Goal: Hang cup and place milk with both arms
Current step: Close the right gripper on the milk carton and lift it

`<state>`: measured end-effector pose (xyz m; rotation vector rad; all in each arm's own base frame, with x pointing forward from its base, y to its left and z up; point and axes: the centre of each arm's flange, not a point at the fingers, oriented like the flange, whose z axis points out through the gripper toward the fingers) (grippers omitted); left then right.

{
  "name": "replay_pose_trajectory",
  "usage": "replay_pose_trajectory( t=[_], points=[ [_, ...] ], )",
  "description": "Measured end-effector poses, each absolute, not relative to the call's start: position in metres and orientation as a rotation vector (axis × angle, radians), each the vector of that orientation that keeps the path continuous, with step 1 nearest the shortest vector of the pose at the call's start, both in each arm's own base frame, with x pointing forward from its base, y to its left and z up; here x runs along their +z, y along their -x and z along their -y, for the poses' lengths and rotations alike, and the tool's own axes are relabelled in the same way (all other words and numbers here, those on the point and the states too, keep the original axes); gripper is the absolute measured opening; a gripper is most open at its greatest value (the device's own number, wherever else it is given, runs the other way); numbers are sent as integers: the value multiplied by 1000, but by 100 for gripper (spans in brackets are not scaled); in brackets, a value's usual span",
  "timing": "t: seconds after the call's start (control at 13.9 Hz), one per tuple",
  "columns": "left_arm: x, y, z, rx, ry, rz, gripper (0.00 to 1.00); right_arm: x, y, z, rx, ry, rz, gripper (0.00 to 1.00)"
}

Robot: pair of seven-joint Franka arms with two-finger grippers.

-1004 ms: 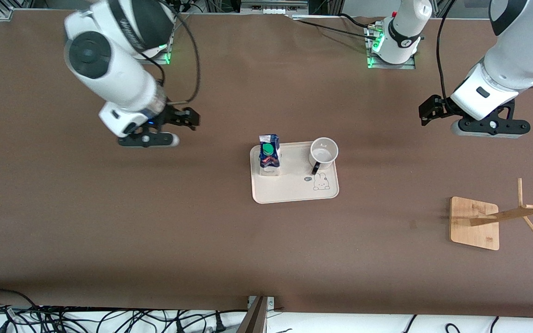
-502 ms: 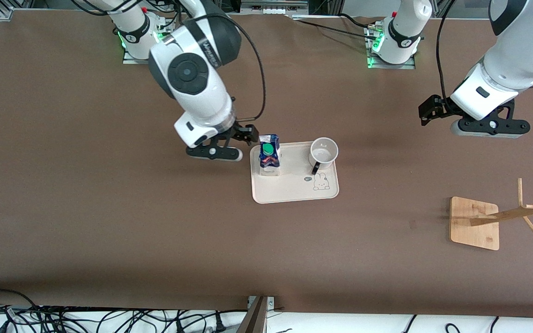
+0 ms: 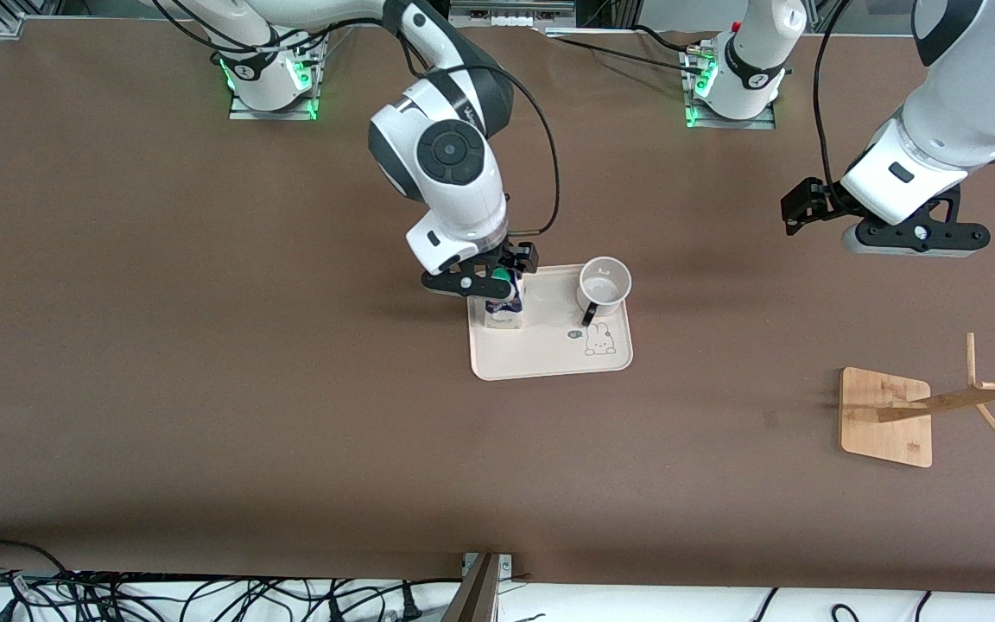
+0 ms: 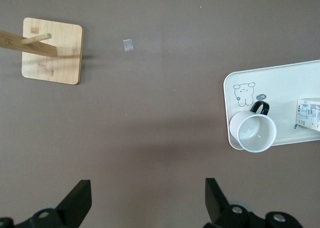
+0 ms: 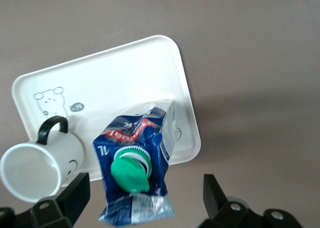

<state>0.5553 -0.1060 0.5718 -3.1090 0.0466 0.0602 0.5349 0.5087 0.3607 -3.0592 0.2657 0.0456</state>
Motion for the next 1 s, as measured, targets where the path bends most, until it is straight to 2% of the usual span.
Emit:
replay_pose_trajectory(
  t=[0.65,0.79,0.86,0.93,1.0],
  points=[
    [572,-555,106,60,3109,-44,100,333,-530,-520,51,3069,-308,97],
    [572,-555,106,60,3109,-44,100,333,-530,-520,52,3068,-318,93],
    [572,-555,106,60,3109,-44,100,333,-529,-520,52,3067,-334,87],
    [572,-555,106,60,3109,-44,100,333,-529,-520,53,3066,-345,87],
    [572,-555,106,60,3109,-44,100,333,-529,-520,53,3065,-351,81]
  ],
)
